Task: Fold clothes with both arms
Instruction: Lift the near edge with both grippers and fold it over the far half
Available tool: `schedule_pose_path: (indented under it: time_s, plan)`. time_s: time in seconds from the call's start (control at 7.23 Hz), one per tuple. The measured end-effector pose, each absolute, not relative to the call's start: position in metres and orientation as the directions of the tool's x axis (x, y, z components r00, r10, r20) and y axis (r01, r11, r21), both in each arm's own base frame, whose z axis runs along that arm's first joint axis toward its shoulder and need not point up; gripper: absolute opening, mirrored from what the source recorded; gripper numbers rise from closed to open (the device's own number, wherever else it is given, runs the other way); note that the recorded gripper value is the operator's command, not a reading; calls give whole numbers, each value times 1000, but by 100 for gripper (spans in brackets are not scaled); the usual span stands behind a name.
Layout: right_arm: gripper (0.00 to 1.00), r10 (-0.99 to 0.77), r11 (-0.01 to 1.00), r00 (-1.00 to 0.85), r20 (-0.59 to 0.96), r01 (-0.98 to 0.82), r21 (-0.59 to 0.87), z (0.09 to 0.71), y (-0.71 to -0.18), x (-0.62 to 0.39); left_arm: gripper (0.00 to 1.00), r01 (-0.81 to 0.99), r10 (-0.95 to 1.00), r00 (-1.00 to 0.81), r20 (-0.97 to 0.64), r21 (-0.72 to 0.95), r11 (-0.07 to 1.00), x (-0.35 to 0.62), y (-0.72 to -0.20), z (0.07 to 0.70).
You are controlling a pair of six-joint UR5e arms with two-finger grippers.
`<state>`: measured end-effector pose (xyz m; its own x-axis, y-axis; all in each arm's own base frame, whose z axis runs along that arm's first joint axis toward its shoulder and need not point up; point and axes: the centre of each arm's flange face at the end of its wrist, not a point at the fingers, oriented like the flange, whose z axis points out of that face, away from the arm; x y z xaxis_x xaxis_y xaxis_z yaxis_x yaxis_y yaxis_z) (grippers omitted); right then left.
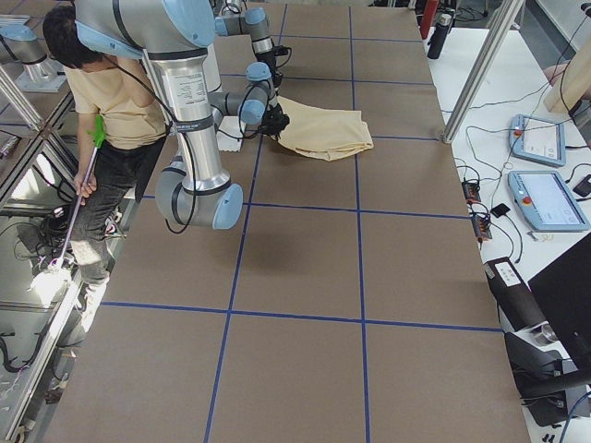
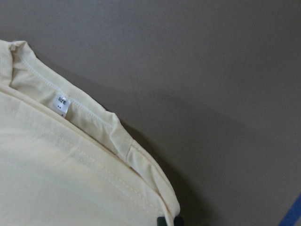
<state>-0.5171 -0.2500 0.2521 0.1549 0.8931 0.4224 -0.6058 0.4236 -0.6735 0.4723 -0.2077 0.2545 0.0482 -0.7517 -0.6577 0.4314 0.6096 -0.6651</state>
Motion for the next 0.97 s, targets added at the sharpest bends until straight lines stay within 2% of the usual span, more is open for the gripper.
schedule_pose_path:
  time_s: [0.28,0.42,0.69,0.97]
  plan:
    - [0,927,342,77,366,-570,-747,229,-243,-488,0,378,-756,54,-653,-687,621,440,-196,224]
    - [0,938,308,49,343,-569,-763,224,-267,-477,0,383,-745,46,-666,-677,629,433,-208,217]
    - [0,953,264,36,300,-578,-772,215,-364,-472,0,442,-690,28,-724,-610,658,435,-279,209]
    - [0,952,281,70,299,-594,-754,209,-455,-479,0,500,-645,53,-763,-539,678,436,-366,210]
